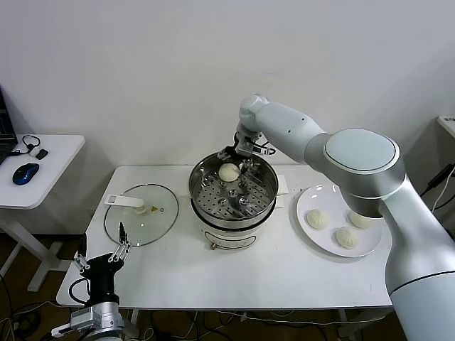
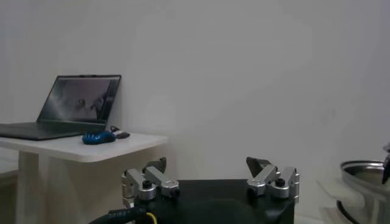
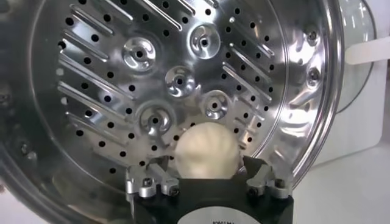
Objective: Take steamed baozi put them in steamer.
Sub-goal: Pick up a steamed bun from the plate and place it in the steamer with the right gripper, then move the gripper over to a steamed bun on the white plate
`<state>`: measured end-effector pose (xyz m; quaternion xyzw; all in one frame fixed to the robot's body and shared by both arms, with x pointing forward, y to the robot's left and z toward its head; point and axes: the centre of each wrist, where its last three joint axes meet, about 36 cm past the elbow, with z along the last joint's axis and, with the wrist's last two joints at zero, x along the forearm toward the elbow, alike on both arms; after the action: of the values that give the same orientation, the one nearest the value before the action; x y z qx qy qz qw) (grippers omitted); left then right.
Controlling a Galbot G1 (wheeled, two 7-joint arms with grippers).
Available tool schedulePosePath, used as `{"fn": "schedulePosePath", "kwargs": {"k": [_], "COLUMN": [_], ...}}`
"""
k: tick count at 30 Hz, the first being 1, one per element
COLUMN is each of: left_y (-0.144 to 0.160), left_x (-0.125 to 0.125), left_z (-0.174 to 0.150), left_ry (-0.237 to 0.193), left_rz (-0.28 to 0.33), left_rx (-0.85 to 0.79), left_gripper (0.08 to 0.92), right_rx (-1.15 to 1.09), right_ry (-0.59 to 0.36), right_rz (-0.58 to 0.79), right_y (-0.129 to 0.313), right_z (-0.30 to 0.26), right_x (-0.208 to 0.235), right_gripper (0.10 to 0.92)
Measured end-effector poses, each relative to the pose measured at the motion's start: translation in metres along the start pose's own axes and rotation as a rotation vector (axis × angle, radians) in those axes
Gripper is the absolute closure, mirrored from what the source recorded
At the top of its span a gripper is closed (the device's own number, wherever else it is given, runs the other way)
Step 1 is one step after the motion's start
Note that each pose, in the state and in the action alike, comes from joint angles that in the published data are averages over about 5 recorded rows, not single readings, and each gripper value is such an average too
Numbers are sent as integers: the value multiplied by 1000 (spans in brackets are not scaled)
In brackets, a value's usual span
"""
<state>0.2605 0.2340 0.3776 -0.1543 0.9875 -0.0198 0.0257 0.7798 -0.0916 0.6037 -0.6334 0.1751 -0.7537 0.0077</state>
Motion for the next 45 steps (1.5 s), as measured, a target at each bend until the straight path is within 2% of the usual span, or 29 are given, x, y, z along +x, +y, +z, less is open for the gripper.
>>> {"fn": "schedulePosePath", "kwargs": {"k": [6, 12, 23, 27, 33, 45], "left_y": [1, 2, -5, -7, -8, -10], "left_x": [1, 3, 5, 7, 7, 6], "left_z": [-3, -6, -7, -6, -6, -2], "left_ry": [-1, 2, 4, 7, 8, 13], "left_rz": [0, -1, 19, 26, 27, 32], "left_rx": [-3, -5, 3, 7, 12, 24], "left_gripper": [177, 177, 177, 177, 177, 177], "right_rx": [-14, -34, -135, -255, -525, -990], "right_ry": [-21, -83, -169, -130, -6, 117], "right_rz": [2, -9, -49, -84, -154, -234], "right_y": [0, 9, 68, 97, 138, 213], "right_z": [3, 2, -11, -18, -31, -56], "right_x": [23, 62, 127, 143, 158, 141], "right_gripper": [200, 200, 200, 200, 200, 200]}}
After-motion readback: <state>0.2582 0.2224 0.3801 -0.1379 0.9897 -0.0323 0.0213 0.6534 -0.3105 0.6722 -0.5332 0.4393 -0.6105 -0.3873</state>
